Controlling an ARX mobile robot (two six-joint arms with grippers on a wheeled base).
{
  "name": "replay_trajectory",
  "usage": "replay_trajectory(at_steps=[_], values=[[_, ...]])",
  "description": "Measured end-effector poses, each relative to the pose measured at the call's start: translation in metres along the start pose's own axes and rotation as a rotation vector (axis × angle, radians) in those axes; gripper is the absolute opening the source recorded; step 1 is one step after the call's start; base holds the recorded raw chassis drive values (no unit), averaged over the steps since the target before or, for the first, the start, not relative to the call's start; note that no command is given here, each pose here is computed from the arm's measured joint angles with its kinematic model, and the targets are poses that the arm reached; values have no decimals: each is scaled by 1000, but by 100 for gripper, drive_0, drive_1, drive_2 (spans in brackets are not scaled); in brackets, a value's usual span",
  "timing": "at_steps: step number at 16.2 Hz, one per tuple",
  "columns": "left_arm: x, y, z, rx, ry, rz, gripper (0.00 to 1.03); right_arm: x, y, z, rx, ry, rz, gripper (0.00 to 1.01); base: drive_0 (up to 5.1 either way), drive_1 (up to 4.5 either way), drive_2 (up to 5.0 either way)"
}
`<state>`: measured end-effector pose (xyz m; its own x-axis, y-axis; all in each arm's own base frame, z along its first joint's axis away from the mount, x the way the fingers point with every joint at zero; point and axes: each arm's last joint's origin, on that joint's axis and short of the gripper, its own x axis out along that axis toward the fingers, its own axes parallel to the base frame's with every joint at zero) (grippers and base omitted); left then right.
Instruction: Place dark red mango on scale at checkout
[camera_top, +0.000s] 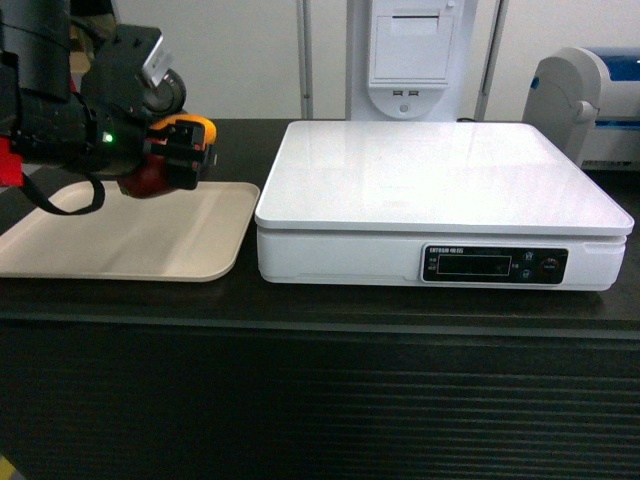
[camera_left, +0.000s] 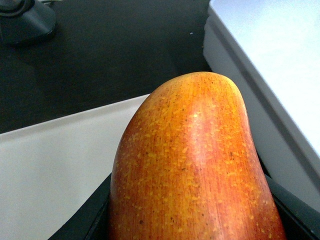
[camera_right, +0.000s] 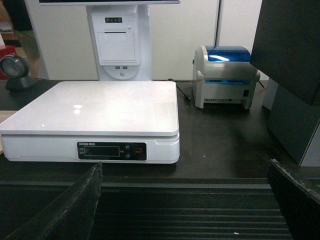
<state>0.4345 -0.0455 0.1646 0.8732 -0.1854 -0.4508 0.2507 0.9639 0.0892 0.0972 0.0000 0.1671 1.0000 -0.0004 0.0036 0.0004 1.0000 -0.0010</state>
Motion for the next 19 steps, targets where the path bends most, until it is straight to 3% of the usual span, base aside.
replay_trajectory(at_steps=[4, 8, 11, 14, 19], values=[[-54, -31, -3, 39, -39, -49, 66, 0, 0, 0, 0, 0, 0, 98, 0, 0, 0], [-82, -53, 17, 78, -142, -83, 66, 0, 0, 0, 0, 0, 0, 98, 0, 0, 0], [-81, -62, 18, 88, -132, -103, 66, 0, 0, 0, 0, 0, 0, 98, 0, 0, 0], [-76, -69, 30, 103, -158, -116, 66, 0, 0, 0, 0, 0, 0, 98, 0, 0, 0], [-45, -106, 52, 155, -161, -223, 66, 0, 0, 0, 0, 0, 0, 98, 0, 0, 0]])
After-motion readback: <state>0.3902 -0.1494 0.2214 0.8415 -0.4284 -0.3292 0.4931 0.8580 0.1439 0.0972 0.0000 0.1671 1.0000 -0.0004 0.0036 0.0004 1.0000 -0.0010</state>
